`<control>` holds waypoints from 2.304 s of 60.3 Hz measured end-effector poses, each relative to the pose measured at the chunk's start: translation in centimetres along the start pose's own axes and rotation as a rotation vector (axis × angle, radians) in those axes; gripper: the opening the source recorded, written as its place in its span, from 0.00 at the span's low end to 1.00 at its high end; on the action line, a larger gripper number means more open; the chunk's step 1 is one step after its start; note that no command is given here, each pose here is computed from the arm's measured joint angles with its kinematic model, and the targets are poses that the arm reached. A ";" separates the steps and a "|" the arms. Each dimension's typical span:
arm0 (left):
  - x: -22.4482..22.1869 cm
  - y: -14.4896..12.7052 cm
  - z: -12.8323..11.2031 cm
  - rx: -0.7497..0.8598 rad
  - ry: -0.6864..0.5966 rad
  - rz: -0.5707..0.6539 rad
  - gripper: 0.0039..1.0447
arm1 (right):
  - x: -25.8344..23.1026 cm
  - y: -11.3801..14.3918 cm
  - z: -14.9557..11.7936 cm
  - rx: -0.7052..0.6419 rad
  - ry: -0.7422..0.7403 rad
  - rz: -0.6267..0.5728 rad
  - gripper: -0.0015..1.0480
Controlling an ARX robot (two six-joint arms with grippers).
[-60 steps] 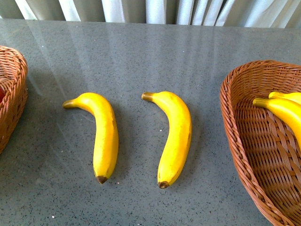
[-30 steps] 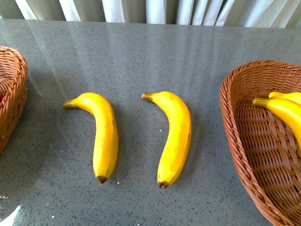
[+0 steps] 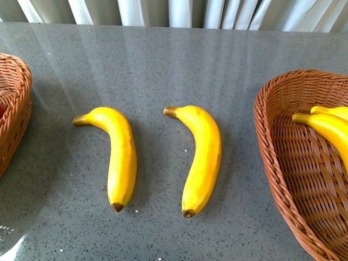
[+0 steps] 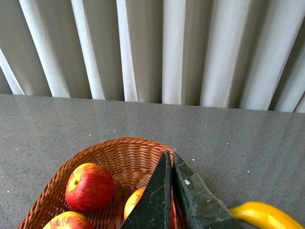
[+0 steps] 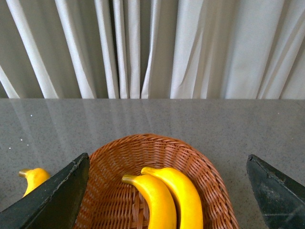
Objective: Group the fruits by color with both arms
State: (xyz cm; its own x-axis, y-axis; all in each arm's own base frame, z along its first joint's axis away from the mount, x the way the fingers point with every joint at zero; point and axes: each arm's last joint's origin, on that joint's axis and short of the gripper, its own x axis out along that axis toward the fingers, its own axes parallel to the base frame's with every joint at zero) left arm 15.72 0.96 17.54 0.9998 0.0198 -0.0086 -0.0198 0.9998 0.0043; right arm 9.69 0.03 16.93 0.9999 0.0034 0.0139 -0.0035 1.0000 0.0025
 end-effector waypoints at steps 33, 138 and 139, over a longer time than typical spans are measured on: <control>-3.1 -0.9 -0.6 -0.002 -0.017 -0.017 0.01 | 0.0 0.0 0.0 0.000 0.000 0.000 0.91; -5.9 -0.8 -1.0 -0.002 -0.004 -0.019 0.92 | 0.0 0.0 0.0 0.000 0.000 0.000 0.91; -5.9 -0.8 -1.0 -0.002 -0.004 -0.018 0.92 | 0.0 0.0 0.0 0.000 0.000 0.000 0.91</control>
State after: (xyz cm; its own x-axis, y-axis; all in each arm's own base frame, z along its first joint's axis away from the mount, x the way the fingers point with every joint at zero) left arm 9.80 0.01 16.63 1.0000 0.0015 -0.0048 -0.0015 1.0000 0.0021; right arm 9.69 0.03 16.92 0.9999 0.0031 0.0135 -0.0031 1.0000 0.0029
